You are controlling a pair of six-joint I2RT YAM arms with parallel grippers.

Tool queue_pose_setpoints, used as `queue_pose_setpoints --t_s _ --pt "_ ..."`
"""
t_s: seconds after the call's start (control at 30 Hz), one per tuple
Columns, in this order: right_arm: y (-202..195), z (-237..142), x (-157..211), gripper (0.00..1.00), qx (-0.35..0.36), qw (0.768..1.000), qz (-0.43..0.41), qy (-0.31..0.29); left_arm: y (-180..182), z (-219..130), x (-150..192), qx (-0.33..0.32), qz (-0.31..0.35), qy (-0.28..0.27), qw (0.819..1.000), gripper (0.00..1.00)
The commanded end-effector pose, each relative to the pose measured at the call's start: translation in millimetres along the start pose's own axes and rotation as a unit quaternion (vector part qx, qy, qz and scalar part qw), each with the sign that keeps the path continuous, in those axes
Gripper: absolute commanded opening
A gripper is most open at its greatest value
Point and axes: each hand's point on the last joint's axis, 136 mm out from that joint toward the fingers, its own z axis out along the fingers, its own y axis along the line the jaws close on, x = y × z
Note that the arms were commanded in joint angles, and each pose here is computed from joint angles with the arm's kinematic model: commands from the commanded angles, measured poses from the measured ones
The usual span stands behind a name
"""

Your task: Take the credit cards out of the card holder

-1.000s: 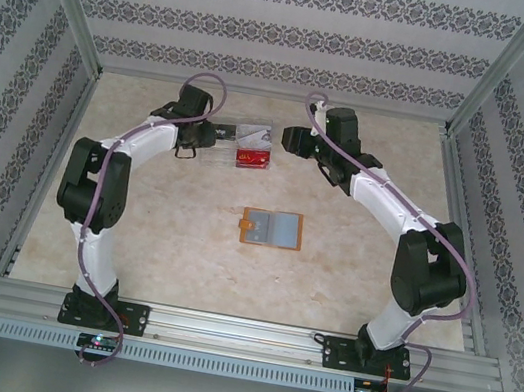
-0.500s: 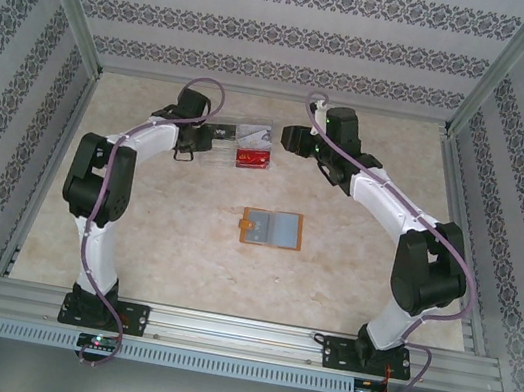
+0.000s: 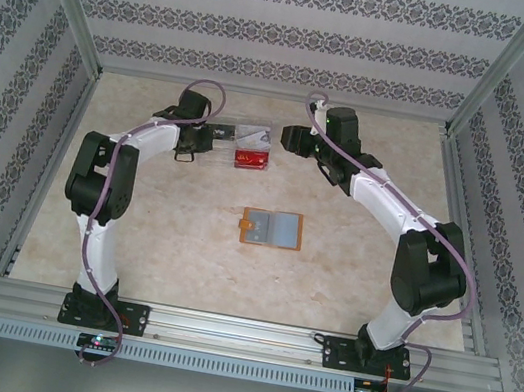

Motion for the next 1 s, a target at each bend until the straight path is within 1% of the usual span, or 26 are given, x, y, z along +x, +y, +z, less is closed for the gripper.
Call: queue_pose_setpoints --t_s 0.0,0.3,0.6,0.8,0.97 --pt "9 -1 -1 0.56 -0.017 1.000 0.005 -0.004 15 13 16 -0.016 0.008 0.030 0.999 0.17" --pt "15 -3 -1 0.56 -0.022 1.000 -0.001 -0.004 20 -6 33 -0.010 0.006 0.034 0.999 0.17" --pt "31 1 5 0.56 -0.039 0.999 -0.018 0.006 33 -32 67 -0.009 -0.001 0.046 0.999 0.18" --pt "50 6 20 0.56 -0.064 0.995 -0.064 0.031 44 -53 90 -0.012 -0.007 0.045 0.999 0.19" --pt "69 8 35 0.56 -0.080 0.990 -0.102 0.054 49 -53 102 -0.011 -0.005 0.048 0.999 0.19"
